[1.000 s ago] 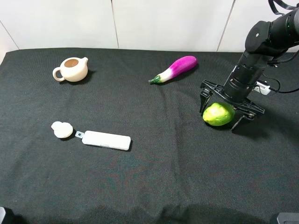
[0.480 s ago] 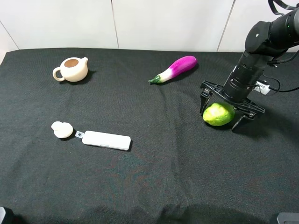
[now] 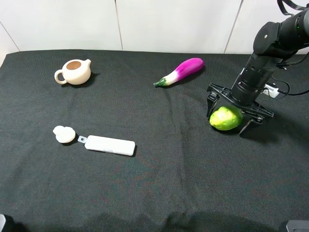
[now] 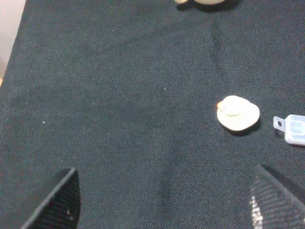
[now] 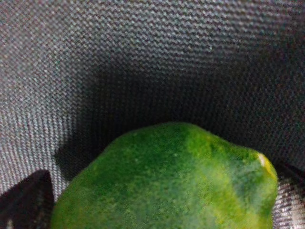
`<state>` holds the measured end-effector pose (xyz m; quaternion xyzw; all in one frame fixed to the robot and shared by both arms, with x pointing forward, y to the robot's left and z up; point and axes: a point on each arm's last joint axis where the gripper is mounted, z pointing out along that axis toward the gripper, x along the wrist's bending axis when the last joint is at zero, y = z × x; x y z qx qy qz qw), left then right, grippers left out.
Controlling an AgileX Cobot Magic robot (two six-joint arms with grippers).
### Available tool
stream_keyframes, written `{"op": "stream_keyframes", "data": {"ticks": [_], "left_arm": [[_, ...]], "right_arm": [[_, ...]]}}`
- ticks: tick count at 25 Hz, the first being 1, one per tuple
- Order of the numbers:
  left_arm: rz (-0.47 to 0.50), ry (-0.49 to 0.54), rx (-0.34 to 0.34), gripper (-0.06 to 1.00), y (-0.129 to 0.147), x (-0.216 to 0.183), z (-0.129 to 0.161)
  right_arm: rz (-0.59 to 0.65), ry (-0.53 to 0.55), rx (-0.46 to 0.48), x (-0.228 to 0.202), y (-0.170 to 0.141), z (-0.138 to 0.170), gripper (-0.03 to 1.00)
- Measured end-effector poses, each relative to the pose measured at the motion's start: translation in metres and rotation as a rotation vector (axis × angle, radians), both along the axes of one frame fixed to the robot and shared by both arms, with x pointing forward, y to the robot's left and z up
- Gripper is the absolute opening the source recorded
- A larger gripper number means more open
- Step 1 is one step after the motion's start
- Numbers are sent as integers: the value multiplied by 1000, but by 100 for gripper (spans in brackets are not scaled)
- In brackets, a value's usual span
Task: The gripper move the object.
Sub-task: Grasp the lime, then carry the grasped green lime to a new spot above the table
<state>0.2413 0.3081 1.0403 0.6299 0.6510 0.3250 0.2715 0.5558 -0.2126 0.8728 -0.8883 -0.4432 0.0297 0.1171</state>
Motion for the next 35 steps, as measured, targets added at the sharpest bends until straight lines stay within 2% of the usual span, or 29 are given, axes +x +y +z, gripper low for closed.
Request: {"op": "stream_keyframes", "data": {"ticks": [9, 35], "left_arm": [[0, 0, 0, 76, 0, 0, 0], [0, 0, 0, 76, 0, 0, 0]], "right_arm": [[-3, -3, 2, 0, 0, 0, 54], [26, -5, 1, 1, 0, 1, 53]]}}
